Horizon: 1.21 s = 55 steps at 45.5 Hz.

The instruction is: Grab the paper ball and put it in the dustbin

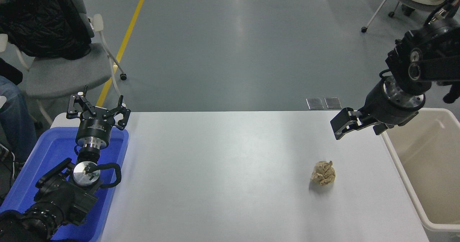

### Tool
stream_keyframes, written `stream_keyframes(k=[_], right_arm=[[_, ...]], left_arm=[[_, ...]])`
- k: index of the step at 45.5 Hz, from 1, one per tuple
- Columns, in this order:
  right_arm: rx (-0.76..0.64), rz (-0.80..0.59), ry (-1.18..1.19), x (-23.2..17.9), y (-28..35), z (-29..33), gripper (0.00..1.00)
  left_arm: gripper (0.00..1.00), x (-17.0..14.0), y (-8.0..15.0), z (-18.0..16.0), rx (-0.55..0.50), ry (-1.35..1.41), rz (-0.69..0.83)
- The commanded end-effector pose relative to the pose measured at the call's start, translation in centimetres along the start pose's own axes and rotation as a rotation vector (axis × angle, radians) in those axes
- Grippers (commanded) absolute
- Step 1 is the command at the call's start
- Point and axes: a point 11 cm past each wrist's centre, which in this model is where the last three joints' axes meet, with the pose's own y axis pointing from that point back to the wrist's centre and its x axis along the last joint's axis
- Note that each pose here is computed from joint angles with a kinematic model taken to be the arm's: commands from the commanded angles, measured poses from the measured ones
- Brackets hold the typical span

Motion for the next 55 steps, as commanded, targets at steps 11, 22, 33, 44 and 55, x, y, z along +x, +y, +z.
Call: stream_keyframes(k=[11, 22, 33, 44, 55], right_arm=[[0.041, 0.051, -0.02, -1.8, -11.1, 0.8, 1.0], [0.102, 0.058, -0.056, -3.2, -13.6, -0.5, 1.0], [0.128, 0.077, -0.047, -4.5, -16.4, -2.2, 1.0], [0.107, 0.115, -0.001, -6.0, -19.1, -1.9, 1.0], [0.066, 0.155, 0.089, -6.4, -20.1, -0.7, 1.0]], left_arm=[[0.99, 0.0, 0.0, 0.0, 0.0, 0.0, 0.0], [0.99, 0.0, 0.0, 0.0, 0.0, 0.0, 0.0], [0.99, 0.0, 0.0, 0.0, 0.0, 0.0, 0.0], [0.99, 0.0, 0.0, 0.0, 0.0, 0.0, 0.0], [0.99, 0.0, 0.0, 0.0, -0.002, 0.001, 0.0]])
